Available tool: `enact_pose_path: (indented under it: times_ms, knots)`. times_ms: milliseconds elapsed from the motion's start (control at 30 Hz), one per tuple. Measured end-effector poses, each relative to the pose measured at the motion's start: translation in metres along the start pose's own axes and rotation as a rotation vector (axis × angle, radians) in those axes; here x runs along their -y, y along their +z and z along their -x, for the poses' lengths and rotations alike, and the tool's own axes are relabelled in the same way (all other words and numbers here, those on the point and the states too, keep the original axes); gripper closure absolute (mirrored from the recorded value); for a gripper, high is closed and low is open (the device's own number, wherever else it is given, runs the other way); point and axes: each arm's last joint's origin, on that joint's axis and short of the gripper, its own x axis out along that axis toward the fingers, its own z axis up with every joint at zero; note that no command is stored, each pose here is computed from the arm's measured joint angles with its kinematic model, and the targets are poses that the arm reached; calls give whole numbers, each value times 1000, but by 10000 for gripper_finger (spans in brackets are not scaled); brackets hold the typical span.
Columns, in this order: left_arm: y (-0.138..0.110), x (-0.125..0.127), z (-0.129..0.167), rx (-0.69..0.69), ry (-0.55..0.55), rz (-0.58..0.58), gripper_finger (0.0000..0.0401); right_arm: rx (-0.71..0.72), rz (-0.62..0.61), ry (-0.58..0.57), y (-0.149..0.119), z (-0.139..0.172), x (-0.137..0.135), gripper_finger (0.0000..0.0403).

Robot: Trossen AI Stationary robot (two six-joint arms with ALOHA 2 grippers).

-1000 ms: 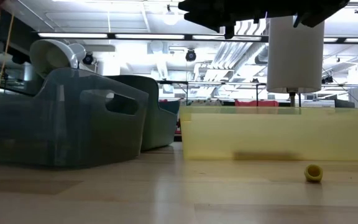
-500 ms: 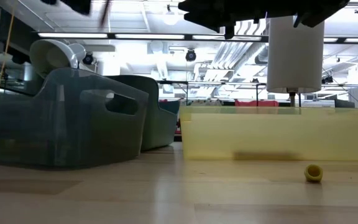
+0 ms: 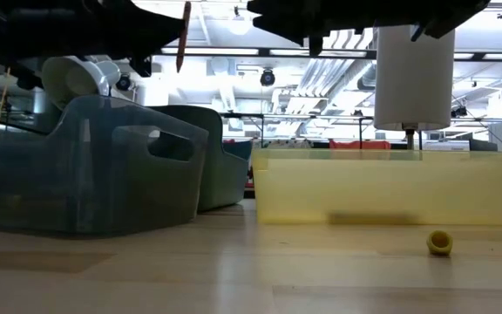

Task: Sort crayons
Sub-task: Put the orange crayon into the yellow bin

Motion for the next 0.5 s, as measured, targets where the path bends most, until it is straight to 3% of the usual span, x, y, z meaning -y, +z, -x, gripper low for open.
enact_pose_path:
  times_ms: [200, 500]
  knots:
    - [0, -6, 0, 3, 39, 10, 401, 23, -1, 80, -5, -4, -4, 236]
    - [3, -13, -1, 28, 78, 44, 401, 36, 68, 24, -5, -44, -13, 236]
